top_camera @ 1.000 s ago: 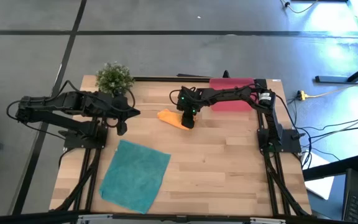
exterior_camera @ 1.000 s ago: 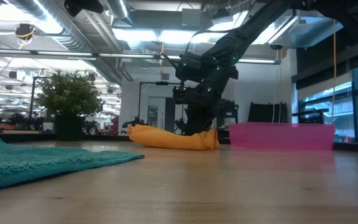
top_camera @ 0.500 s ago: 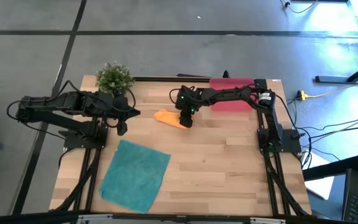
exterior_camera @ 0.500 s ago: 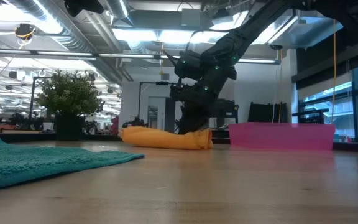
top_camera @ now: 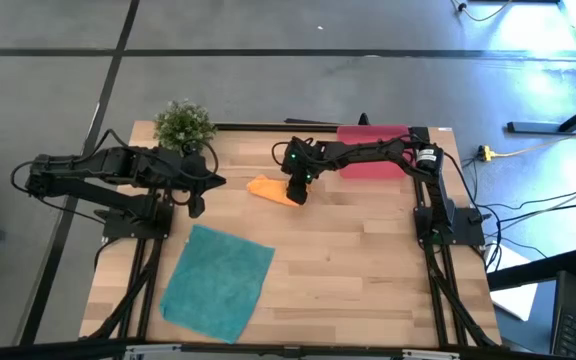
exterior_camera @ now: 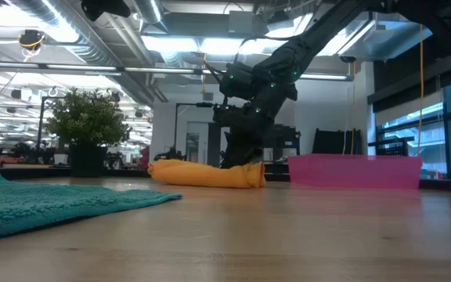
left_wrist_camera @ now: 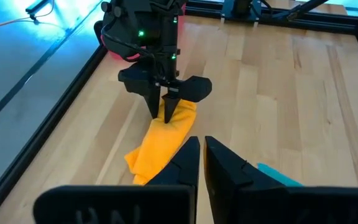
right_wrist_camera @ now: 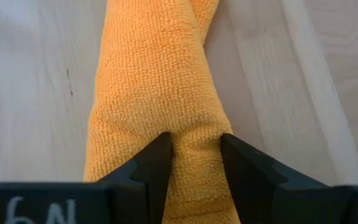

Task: Roll microfiber towels into tight, uniform cylinder then place into a basket
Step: Fold the orange microfiber towel

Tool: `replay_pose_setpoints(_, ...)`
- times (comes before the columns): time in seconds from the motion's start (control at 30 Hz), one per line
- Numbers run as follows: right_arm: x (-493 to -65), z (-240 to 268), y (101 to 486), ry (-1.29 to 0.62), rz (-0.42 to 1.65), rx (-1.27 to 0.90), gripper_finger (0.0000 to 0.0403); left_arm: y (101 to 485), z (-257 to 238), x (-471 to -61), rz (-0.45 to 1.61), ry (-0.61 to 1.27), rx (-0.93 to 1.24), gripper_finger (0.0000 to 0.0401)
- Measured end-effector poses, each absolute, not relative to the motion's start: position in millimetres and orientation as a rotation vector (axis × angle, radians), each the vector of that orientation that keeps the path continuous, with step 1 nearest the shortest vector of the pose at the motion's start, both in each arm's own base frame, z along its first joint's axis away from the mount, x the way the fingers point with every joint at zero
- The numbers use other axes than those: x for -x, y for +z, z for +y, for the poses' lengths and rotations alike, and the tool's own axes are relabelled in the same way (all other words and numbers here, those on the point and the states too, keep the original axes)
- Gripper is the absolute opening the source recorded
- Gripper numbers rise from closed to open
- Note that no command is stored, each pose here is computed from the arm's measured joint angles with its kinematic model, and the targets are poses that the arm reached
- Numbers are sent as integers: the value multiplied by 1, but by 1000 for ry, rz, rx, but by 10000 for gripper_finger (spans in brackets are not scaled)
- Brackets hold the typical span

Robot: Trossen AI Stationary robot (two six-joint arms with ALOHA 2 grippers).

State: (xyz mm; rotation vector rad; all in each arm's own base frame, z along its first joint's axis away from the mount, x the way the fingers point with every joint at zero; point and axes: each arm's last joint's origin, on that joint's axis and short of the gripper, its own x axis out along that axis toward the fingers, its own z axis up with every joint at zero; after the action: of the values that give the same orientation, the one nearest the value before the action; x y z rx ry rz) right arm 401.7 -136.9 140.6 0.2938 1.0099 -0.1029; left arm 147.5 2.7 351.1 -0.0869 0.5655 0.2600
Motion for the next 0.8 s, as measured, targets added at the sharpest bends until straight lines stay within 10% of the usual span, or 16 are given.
replay_pose_setpoints(0.53,-402,-138,141,-189,1004,-362,149,351,3,-148,565,260,87,16)
replay_pose_setpoints(0.8,-409,-143,159,-243,1014,-299,237,351,3,-148,565,260,87,8)
